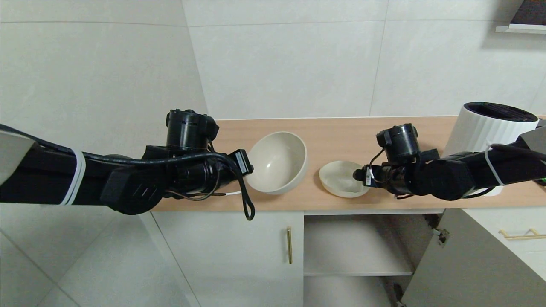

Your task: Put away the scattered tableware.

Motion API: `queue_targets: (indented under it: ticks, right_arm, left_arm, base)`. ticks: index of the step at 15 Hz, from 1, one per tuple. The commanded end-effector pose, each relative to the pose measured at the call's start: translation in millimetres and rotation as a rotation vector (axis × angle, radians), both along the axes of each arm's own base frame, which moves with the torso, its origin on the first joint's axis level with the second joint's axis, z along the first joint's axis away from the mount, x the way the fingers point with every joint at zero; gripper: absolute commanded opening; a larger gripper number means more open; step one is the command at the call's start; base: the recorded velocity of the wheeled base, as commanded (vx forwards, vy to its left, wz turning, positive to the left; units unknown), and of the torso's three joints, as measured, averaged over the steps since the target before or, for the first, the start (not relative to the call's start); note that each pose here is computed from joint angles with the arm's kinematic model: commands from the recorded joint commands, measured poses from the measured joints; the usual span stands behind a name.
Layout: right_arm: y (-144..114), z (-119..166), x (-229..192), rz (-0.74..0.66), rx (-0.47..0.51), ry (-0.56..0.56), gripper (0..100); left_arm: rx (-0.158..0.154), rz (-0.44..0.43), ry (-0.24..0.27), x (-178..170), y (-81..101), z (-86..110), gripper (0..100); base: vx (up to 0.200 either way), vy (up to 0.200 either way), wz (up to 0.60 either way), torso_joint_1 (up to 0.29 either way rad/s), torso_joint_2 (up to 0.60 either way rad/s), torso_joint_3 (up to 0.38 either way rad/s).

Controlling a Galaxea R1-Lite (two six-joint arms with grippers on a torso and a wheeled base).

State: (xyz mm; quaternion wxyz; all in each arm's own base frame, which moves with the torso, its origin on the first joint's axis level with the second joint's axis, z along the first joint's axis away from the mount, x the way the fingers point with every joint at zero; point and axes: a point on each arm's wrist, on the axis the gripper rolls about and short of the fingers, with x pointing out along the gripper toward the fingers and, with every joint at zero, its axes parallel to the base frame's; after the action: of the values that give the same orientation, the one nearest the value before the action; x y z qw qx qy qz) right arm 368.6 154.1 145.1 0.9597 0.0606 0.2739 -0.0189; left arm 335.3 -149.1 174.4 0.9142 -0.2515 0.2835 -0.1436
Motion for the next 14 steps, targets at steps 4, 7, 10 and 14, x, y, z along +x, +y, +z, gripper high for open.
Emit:
queue_targets:
  ticks: [4,7,10,14]
  right_arm:
    - [0.7,-3.4,1.3,0.003,0.0,0.009,0]
    - [-0.2,2.2,-1.0,0.001,0.015,-0.002,0]
    - [-4.0,19.6,-10.3,0.008,0.043,-0.03,0]
    - [-23.3,60.7,-60.4,0.123,0.132,-0.04,0]
  left_arm:
    - [-0.002,0.001,-0.004,-0.6,0.2,1.5,0]
    - [-0.006,0.001,-0.012,-2.1,0.9,4.9,0]
    - [-0.006,-0.002,-0.031,-15.6,6.8,13.7,0]
    - [0.045,-0.037,-0.059,-43.6,19.1,20.2,0]
  base:
    - [0.0,0.0,0.0,0.0,0.0,0.0]
    - [0.0,0.0,0.0,0.0,0.0,0.0]
    - [0.0,0.0,0.0,0.0,0.0,0.0]
    - [0.0,0.0,0.0,0.0,0.0,0.0]
